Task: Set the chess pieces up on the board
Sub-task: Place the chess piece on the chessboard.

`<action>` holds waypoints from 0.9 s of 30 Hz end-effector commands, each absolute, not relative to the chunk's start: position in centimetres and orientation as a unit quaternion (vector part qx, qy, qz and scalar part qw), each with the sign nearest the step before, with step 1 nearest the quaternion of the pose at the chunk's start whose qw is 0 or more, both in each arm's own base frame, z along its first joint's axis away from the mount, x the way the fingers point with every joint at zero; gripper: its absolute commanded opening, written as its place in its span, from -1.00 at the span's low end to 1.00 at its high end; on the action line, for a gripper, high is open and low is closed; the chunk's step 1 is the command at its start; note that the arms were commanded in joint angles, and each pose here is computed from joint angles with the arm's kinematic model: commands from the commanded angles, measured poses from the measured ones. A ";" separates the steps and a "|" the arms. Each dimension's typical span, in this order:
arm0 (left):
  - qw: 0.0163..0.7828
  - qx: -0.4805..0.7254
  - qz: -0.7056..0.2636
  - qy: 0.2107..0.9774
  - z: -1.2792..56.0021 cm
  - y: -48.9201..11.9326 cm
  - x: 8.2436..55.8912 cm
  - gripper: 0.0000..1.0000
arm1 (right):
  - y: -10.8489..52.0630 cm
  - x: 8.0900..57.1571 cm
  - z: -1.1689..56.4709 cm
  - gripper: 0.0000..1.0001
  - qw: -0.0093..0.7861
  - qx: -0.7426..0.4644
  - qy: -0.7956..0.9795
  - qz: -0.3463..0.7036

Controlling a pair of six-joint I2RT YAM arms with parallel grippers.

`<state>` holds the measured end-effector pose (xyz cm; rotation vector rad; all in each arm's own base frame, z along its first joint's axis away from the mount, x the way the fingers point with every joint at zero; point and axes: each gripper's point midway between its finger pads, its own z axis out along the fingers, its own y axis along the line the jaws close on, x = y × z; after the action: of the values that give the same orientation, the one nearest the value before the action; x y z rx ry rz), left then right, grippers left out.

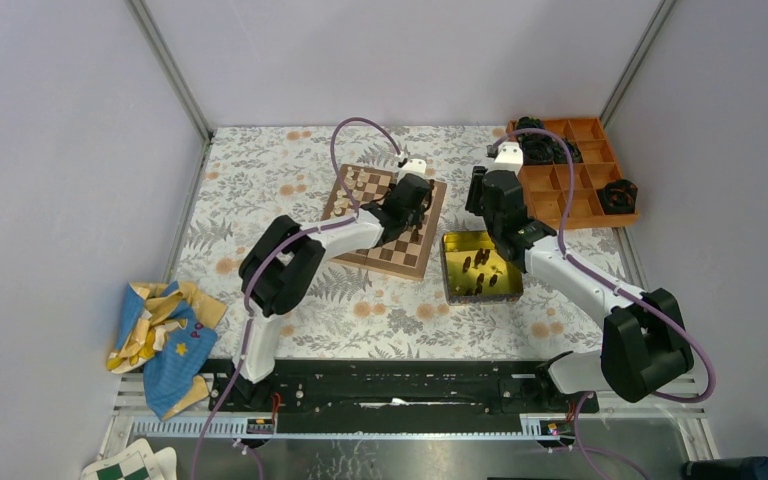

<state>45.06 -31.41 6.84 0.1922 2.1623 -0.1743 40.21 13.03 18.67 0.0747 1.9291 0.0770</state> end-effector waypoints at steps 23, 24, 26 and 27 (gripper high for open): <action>0.483 0.082 -0.078 0.868 7.4 -32.1 47.1 -0.97 | 13.1 41.5 20.5 -0.11 0.594 0.049 0.801 0.050; 0.483 0.083 -0.078 0.868 7.3 -32.1 47.1 -0.95 | 13.1 41.5 20.5 -0.11 0.594 0.049 0.801 0.050; 0.482 0.083 -0.078 0.869 7.3 -32.1 47.1 -0.90 | 13.1 41.5 20.4 -0.11 0.594 0.049 0.802 0.050; 0.482 0.082 -0.077 0.869 7.3 -32.0 47.0 -0.86 | 13.1 41.5 20.4 -0.11 0.593 0.049 0.802 0.050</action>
<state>45.84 -31.47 6.16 0.2027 2.1639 -0.1692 40.52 12.96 18.58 0.0802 1.9256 0.0816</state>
